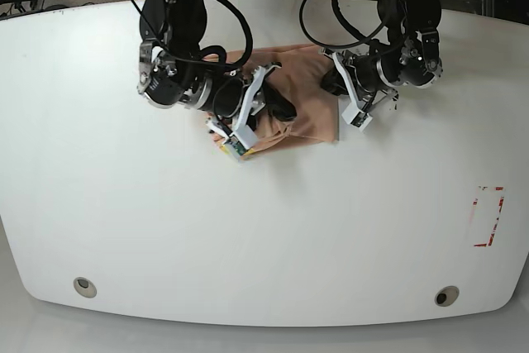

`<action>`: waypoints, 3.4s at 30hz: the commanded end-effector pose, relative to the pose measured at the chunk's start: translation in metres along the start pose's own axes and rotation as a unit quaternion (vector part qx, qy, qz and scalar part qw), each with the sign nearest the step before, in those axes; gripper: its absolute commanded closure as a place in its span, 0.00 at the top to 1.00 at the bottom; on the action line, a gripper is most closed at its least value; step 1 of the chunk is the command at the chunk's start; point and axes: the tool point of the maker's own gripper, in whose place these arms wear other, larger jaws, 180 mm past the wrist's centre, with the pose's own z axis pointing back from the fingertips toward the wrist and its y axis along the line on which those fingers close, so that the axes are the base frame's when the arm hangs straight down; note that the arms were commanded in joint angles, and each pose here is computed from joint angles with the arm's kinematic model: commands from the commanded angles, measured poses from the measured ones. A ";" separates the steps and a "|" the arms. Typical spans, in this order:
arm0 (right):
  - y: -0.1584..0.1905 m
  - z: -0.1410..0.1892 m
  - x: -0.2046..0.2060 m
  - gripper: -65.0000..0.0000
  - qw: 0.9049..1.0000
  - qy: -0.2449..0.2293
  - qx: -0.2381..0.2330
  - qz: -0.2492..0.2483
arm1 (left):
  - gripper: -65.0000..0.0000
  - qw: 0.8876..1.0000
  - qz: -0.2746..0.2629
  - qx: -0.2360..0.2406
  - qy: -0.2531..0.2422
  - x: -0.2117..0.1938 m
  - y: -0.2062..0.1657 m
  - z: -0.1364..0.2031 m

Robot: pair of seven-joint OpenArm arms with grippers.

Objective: Fold the T-shirt properly
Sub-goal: 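Fold the shirt again with both grippers, bringing the ends together, then grasp the bundled shirt edge with the right gripper and pull it open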

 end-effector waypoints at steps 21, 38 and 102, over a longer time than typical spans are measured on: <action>0.022 0.000 0.016 0.97 0.991 0.012 -0.006 0.135 | 0.08 0.998 -0.037 0.010 -0.041 0.021 0.004 0.013; -0.015 0.039 -0.039 0.97 0.992 0.063 -0.069 0.081 | 0.08 0.991 -0.060 0.095 -0.068 0.034 0.047 0.063; -0.036 -0.013 0.051 0.00 0.997 -0.072 -0.007 0.027 | 0.08 0.982 -0.020 0.187 -0.028 -0.007 0.120 0.112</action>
